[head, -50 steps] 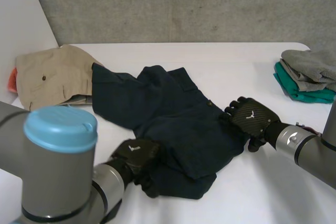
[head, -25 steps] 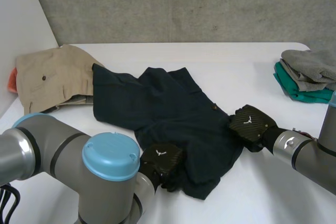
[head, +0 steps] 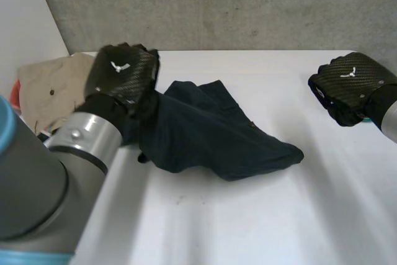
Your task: Fold the laundry.
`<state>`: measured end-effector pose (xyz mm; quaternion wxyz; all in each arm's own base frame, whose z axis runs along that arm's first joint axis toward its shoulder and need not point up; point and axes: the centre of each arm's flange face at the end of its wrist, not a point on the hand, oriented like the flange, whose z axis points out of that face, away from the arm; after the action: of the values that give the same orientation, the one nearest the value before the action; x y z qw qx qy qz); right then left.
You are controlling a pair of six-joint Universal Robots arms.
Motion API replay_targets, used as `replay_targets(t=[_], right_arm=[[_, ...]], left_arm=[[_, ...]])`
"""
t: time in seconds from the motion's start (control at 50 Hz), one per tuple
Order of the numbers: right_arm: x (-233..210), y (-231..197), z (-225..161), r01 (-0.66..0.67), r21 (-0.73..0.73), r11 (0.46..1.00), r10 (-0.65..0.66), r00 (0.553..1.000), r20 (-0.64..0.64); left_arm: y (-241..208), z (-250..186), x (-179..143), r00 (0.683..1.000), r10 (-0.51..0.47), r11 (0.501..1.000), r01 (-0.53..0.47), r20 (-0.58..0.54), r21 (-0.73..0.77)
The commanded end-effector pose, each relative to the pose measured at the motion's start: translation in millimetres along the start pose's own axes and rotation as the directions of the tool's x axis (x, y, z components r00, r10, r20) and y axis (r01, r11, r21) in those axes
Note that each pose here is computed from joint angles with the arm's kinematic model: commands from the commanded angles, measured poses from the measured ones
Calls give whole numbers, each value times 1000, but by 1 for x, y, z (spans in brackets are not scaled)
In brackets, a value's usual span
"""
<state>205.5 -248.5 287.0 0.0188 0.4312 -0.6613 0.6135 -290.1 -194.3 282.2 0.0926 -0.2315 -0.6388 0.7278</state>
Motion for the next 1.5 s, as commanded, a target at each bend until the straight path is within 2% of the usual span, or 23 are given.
replay_targets(t=[0.02, 0.08, 0.12, 0.22, 0.36, 0.56, 0.66, 0.8, 0.88, 1.0, 1.2, 1.36, 1.42, 1.5], right_arm=[[-38, 7, 18, -54, -65, 996, 62, 991, 115], [-59, 31, 38, -53, -167, 985, 80, 984, 157], [-69, 45, 43, -64, -220, 973, 103, 980, 168], [-81, 56, 40, -103, -229, 968, 143, 976, 164], [-93, 71, 38, -248, -257, 934, 291, 946, 145], [-104, 85, 68, -230, -95, 968, 238, 968, 80], [-106, 92, 78, -226, -78, 971, 231, 970, 71], [-108, 94, 87, -201, -65, 977, 206, 976, 77], [-107, 92, 86, -201, -62, 978, 205, 976, 72], [-103, 87, 83, -217, -55, 975, 221, 973, 61], [-103, 85, 78, -218, -78, 973, 222, 973, 56], [-105, 85, 76, -216, -87, 972, 222, 973, 58], [-107, 86, 76, -218, -91, 972, 224, 973, 61], [-108, 86, 75, -217, -95, 972, 223, 973, 63]], left_arm=[[60, 32, -14, 999, 9, 989, -16, -48, -150], [81, 37, -10, 998, 8, 979, -22, -69, -203], [95, 45, -18, 999, 6, 972, -16, -43, -235], [100, 53, -35, 1000, 9, 970, -8, 2, -244], [93, 62, -40, 1000, 5, 978, -1, 18, -210], [99, 63, -34, 1000, -1, 974, 2, 4, -227], [103, 58, -32, 1000, -3, 970, 2, -4, -245], [88, 44, -34, 1000, 3, 973, -3, -3, -232], [52, 8, -35, 1000, -4, 978, 0, -19, -208], [29, -30, -32, 999, -11, 983, 1, -51, -185], [70, -79, -4, 985, -39, 918, -32, -170, -396], [107, -82, 11, 974, -58, 854, -64, -217, -516], [120, -74, 15, 974, -59, 848, -68, -220, -526], [127, -63, 17, 975, -56, 863, -60, -213, -501]])
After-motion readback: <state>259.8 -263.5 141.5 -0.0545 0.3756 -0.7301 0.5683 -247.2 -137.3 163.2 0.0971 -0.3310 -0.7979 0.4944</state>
